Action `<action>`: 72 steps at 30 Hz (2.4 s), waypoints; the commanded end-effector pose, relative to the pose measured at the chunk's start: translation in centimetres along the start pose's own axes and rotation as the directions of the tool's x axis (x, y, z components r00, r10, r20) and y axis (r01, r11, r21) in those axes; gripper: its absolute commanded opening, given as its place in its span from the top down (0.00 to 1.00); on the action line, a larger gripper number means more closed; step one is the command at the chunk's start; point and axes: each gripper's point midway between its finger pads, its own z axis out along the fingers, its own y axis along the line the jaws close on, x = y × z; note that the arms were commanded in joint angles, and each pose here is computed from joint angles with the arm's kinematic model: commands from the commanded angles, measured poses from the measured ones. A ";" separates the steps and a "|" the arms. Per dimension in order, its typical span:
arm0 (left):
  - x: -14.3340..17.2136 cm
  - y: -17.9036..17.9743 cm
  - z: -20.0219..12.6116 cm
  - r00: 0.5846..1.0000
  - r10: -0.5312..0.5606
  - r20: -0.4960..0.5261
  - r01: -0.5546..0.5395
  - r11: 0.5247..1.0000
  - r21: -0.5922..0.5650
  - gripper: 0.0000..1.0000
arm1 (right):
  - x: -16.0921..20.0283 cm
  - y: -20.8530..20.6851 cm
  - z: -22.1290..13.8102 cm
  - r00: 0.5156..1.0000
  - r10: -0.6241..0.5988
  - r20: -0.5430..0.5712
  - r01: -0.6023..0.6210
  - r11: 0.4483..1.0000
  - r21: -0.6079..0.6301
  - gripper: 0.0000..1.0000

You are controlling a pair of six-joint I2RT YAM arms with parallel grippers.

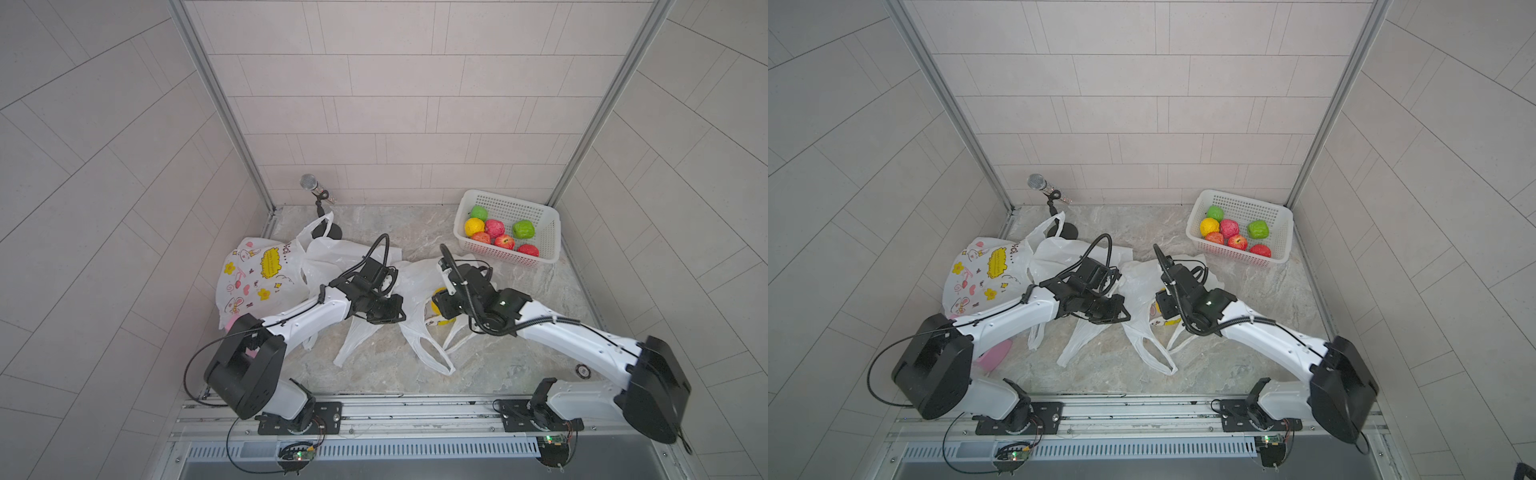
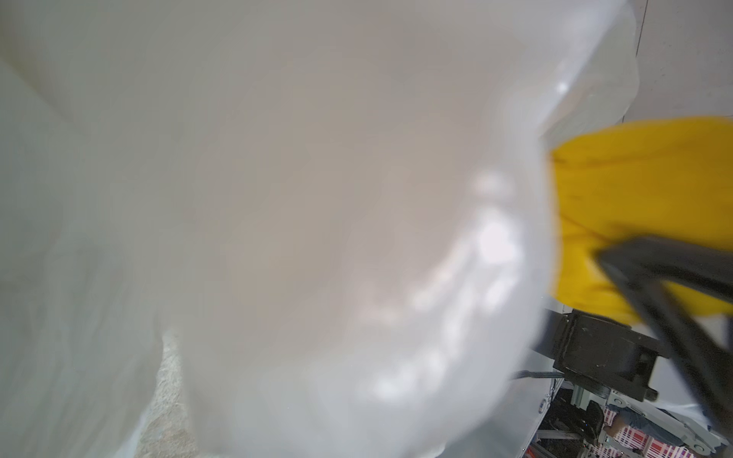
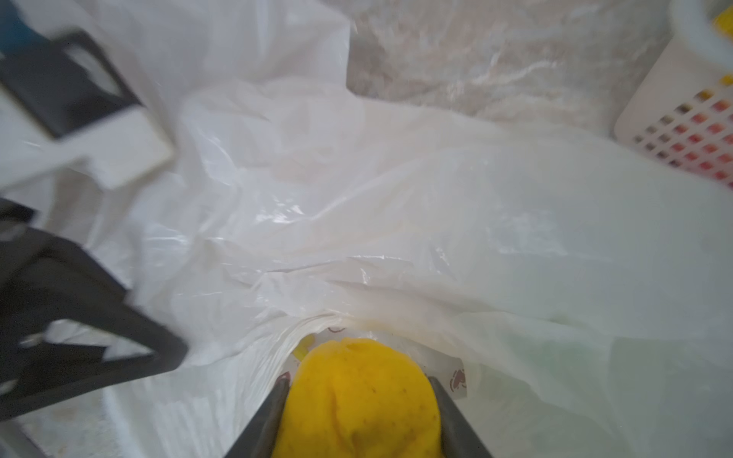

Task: Untie the knot of a plastic bag & take out the apple
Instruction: Pick up the apple from the plastic bag, then place the apple in the basket.

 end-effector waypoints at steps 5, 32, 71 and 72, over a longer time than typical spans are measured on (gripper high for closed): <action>-3.4 0.7 0.4 0.992 -0.024 0.121 0.033 0.997 -0.068 1.00 | -3.2 0.8 -4.3 0.982 0.091 0.168 -0.064 0.985 -0.159 0.63; -6.5 -1.2 0.2 0.937 0.023 0.348 0.069 0.966 -0.248 1.00 | -1.6 -12.7 -11.7 0.904 0.386 0.183 -0.418 0.887 0.197 0.89; -4.5 -2.9 -2.3 0.941 0.100 0.324 -0.041 0.982 -0.186 1.00 | -12.6 -36.5 1.0 0.839 0.469 0.276 -0.544 0.699 0.465 0.80; -4.5 -3.1 -2.4 0.942 0.103 0.319 -0.047 0.983 -0.177 1.00 | -12.6 -37.5 1.5 0.842 0.470 0.264 -0.538 0.689 0.486 0.74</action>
